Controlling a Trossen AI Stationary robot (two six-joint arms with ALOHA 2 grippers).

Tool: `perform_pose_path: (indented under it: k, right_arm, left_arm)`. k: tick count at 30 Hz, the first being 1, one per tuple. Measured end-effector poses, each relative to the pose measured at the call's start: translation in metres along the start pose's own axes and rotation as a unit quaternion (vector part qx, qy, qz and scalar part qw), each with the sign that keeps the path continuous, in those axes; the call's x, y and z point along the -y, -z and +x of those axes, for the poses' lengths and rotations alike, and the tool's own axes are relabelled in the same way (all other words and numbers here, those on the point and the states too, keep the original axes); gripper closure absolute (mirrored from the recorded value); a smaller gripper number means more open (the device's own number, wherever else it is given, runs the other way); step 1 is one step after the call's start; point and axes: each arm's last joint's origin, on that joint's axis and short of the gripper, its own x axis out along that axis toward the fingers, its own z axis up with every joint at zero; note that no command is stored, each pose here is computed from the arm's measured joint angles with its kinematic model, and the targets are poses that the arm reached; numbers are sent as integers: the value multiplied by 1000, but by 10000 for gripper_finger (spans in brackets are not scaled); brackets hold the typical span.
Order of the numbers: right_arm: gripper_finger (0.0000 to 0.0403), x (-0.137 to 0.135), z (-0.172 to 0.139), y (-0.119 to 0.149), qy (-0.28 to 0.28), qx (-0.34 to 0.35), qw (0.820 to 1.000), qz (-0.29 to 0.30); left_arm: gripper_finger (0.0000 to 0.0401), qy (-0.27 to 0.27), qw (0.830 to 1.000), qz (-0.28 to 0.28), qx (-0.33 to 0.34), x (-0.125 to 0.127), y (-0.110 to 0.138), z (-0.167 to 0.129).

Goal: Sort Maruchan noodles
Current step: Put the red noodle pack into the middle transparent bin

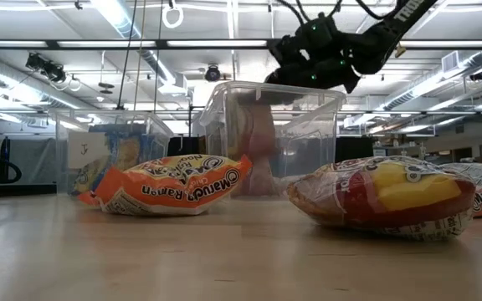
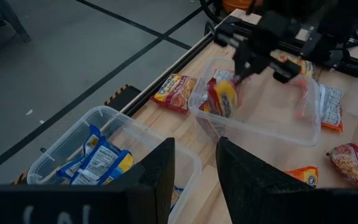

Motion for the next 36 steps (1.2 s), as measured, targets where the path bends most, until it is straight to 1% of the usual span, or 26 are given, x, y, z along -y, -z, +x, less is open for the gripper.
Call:
perform_pose_path:
  k: [3,6,9,11,14,19,25,28,31,34,36]
  right_arm:
    - [397,-5,8,12,-28,-13,999,16]
    - [395,-9,14,19,-35,-24,999,22]
    - [390,-10,16,22,-25,-33,999,26]
    - [384,-9,18,24,-1,-42,999,25]
    - [377,-8,18,25,12,-50,998,26]
    - [358,-9,19,27,12,-54,997,57]
    - [319,-9,18,26,13,-54,996,66]
    - [308,-7,14,19,22,-43,997,68]
    - [305,-5,8,7,51,-32,995,76]
    - [304,-1,-6,-13,84,-4,993,87]
    - [304,2,-18,-29,124,20,985,114]
  left_arm:
    - [278,0,1000,0,0,0,0,0]
    - [278,0,1000,0,0,0,0,0]
    - [278,0,1000,0,0,0,0,0]
    - [278,0,1000,0,0,0,0,0]
    - [278,0,1000,0,0,0,0,0]
    - [278,0,1000,0,0,0,0,0]
    - [278,0,1000,0,0,0,0,0]
    - [278,0,1000,0,0,0,0,0]
    - [278,0,1000,0,0,0,0,0]
    - [278,0,1000,0,0,0,0,0]
    - [278,0,1000,0,0,0,0,0]
